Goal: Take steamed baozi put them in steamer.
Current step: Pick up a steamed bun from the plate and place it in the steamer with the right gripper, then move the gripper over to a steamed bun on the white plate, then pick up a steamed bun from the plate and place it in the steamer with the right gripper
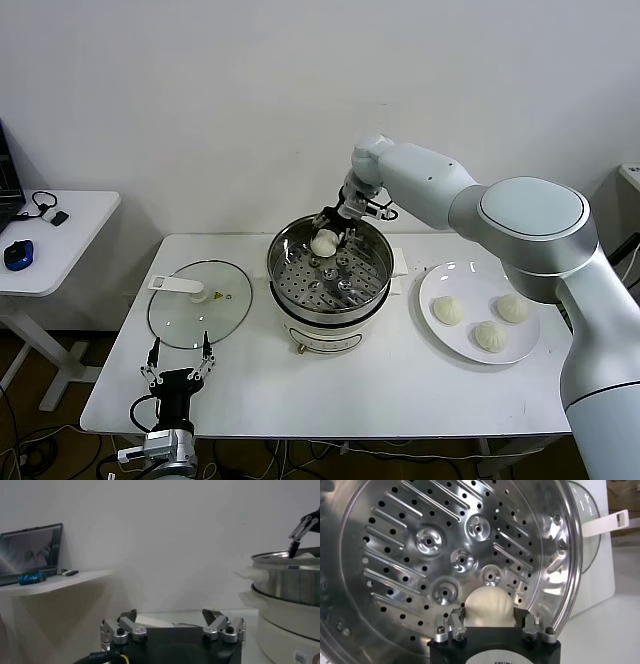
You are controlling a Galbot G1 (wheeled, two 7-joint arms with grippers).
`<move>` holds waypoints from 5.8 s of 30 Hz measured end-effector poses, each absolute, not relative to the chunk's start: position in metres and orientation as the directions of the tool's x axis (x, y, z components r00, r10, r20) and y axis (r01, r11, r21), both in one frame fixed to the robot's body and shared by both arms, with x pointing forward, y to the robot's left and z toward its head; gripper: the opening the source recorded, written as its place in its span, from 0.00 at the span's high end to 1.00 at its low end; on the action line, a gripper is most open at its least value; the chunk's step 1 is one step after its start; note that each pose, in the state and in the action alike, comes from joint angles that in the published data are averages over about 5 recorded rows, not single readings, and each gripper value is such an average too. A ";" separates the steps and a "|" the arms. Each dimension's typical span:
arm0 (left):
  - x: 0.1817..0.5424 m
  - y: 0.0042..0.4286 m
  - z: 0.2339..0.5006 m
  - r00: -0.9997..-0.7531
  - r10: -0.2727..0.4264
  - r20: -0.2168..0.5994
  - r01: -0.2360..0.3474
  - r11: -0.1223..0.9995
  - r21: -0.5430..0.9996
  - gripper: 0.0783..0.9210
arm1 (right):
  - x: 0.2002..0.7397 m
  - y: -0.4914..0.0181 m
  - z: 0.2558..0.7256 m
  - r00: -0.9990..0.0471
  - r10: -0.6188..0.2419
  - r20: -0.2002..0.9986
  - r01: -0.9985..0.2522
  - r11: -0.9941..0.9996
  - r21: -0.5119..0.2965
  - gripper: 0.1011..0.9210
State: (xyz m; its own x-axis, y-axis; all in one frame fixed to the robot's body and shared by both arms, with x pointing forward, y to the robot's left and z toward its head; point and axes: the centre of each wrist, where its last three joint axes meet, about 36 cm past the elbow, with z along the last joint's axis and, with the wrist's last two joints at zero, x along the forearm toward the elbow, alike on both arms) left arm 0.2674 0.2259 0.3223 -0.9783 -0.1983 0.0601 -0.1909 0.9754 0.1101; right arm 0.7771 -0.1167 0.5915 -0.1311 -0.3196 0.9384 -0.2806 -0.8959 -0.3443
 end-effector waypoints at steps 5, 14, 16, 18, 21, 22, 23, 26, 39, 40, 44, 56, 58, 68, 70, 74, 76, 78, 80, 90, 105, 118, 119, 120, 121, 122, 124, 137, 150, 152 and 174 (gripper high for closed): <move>0.267 0.226 0.322 -0.978 -0.199 0.060 -0.192 0.975 0.109 0.12 | 0.777 -0.117 0.593 -0.126 -0.310 0.942 -0.285 -0.899 -0.333 0.23; 0.267 0.227 0.325 -0.978 -0.201 0.056 -0.194 0.975 0.110 0.12 | 0.777 -0.119 0.606 -0.123 -0.304 0.945 -0.284 -0.901 -0.327 0.12; 0.267 0.227 0.327 -0.978 -0.200 0.056 -0.193 0.975 0.110 0.12 | 0.776 -0.122 0.613 -0.122 -0.300 0.946 -0.285 -0.903 -0.323 0.12; 0.267 0.227 0.328 -0.978 -0.200 0.056 -0.193 0.975 0.110 0.12 | 0.776 -0.126 0.623 -0.120 -0.297 0.947 -0.288 -0.903 -0.320 0.12; 0.266 0.227 0.329 -0.979 -0.198 0.056 -0.191 0.976 0.109 0.12 | 0.775 -0.135 0.638 -0.121 -0.299 0.947 -0.296 -0.899 -0.322 0.12; 0.266 0.226 0.329 -0.979 -0.197 0.057 -0.190 0.976 0.109 0.12 | 0.775 -0.139 0.643 -0.120 -0.302 0.946 -0.300 -0.897 -0.324 0.12; 0.266 0.226 0.329 -0.979 -0.196 0.057 -0.189 0.976 0.109 0.12 | 0.774 -0.143 0.647 -0.119 -0.305 0.945 -0.305 -0.894 -0.327 0.12; 0.266 0.225 0.330 -0.980 -0.192 0.060 -0.185 0.977 0.108 0.12 | 0.771 -0.156 0.660 -0.112 -0.320 0.941 -0.324 -0.883 -0.338 0.12; 0.265 0.221 0.332 -0.981 -0.183 0.058 -0.177 0.979 0.106 0.12 | 0.742 -0.229 0.685 -0.110 -0.322 0.941 -0.494 -0.803 -0.332 0.12; 0.265 0.222 0.332 -0.981 -0.184 0.058 -0.177 0.979 0.106 0.12 | 0.739 -0.234 0.684 -0.121 -0.306 0.944 -0.527 -0.787 -0.322 0.12; 0.264 0.223 0.331 -0.981 -0.187 0.058 -0.181 0.978 0.105 0.12 | 0.730 -0.255 0.678 -0.172 -0.218 0.961 -0.677 -0.683 -0.276 0.12; 0.266 0.223 0.327 -0.980 -0.186 0.065 -0.178 0.978 0.106 0.12 | 0.707 -0.309 0.641 -0.216 -0.048 0.975 -0.946 -0.238 -0.221 0.12; 0.266 0.223 0.326 -0.980 -0.185 0.068 -0.177 0.978 0.109 0.12 | 0.704 -0.317 0.631 -0.207 -0.044 0.977 -0.961 -0.178 -0.211 0.12; 0.264 0.227 0.320 -0.978 -0.191 0.085 -0.180 0.976 0.122 0.12 | 0.692 -0.343 0.573 -0.129 -0.038 0.991 -0.991 -0.012 -0.130 0.12; 0.264 0.228 0.319 -0.977 -0.194 0.087 -0.182 0.975 0.123 0.12 | 0.691 -0.345 0.562 -0.115 -0.034 0.993 -0.993 0.000 -0.115 0.12; 0.263 0.229 0.317 -0.976 -0.197 0.091 -0.185 0.975 0.126 0.12 | 0.690 -0.347 0.542 -0.095 -0.026 0.995 -0.995 0.018 -0.095 0.12; 0.263 0.230 0.316 -0.975 -0.200 0.093 -0.187 0.974 0.128 0.12 | 0.689 -0.348 0.533 -0.086 -0.024 0.996 -0.996 0.025 -0.086 0.12; 0.263 0.231 0.315 -0.975 -0.203 0.095 -0.190 0.973 0.131 0.12 | 0.688 -0.349 0.524 -0.078 -0.021 0.997 -0.997 0.033 -0.077 0.12; 0.262 0.232 0.315 -0.974 -0.205 0.096 -0.192 0.972 0.133 0.12 | 0.687 -0.351 0.517 -0.070 -0.019 0.997 -0.997 0.038 -0.069 0.12; 0.261 0.234 0.312 -0.973 -0.209 0.098 -0.195 0.971 0.136 0.12 | 0.683 -0.356 0.489 -0.045 -0.016 0.999 -0.998 0.055 -0.044 0.12; 0.261 0.239 0.310 -0.972 -0.218 0.093 -0.204 0.968 0.145 0.12 | 0.683 -0.359 0.468 -0.038 -0.013 0.999 -0.998 0.052 -0.037 0.12; 0.261 0.239 0.311 -0.972 -0.218 0.084 -0.205 0.969 0.142 0.12 | 0.685 -0.360 0.462 -0.045 -0.012 0.999 -0.998 0.042 -0.045 0.22; 0.261 0.239 0.311 -0.972 -0.218 0.084 -0.205 0.969 0.142 0.12 | 0.685 -0.360 0.462 -0.046 -0.012 0.999 -0.998 0.041 -0.046 0.25; 0.261 0.239 0.311 -0.972 -0.218 0.084 -0.205 0.969 0.142 0.12 | 0.685 -0.359 0.462 -0.047 -0.012 0.999 -0.998 0.040 -0.047 0.27; 0.261 0.239 0.311 -0.972 -0.218 0.084 -0.205 0.968 0.142 0.12 | 0.685 -0.359 0.463 -0.048 -0.012 0.999 -0.998 0.038 -0.048 0.28; 0.261 0.239 0.311 -0.972 -0.218 0.084 -0.205 0.968 0.142 0.12 | 0.685 -0.358 0.463 -0.049 -0.012 0.999 -0.998 0.037 -0.049 0.30; 0.261 0.239 0.312 -0.972 -0.219 0.083 -0.206 0.968 0.142 0.12 | 0.686 -0.357 0.464 -0.051 -0.011 0.999 -0.998 0.034 -0.051 0.32; 0.264 0.234 0.318 -0.977 -0.205 0.067 -0.195 0.972 0.135 0.12 | 0.688 -0.355 0.503 -0.073 -0.010 0.997 -0.997 0.022 -0.073 0.37; 0.264 0.226 0.318 -0.983 -0.177 0.053 -0.166 0.973 0.157 0.12 | 0.674 -0.292 0.633 -0.124 -0.094 0.988 -0.990 -0.050 -0.130 0.38; 0.264 0.225 0.318 -0.984 -0.173 0.049 -0.163 0.973 0.161 0.12 | 0.668 -0.277 0.653 -0.128 -0.114 0.985 -0.988 -0.067 -0.137 0.38; 0.261 0.227 0.335 -0.986 -0.166 0.013 -0.161 0.973 0.168 0.12 | 0.667 -0.114 0.684 -0.126 -0.179 0.976 -0.957 -0.238 -0.167 0.38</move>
State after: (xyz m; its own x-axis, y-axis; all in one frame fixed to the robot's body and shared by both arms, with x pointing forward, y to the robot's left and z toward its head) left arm 0.2610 0.2270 0.3351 -0.9861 -0.1655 0.0129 -0.1610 0.9725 0.1682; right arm 0.6668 -0.1136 0.6844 -0.1256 -0.1788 0.9758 -0.9568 -0.2381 -0.1667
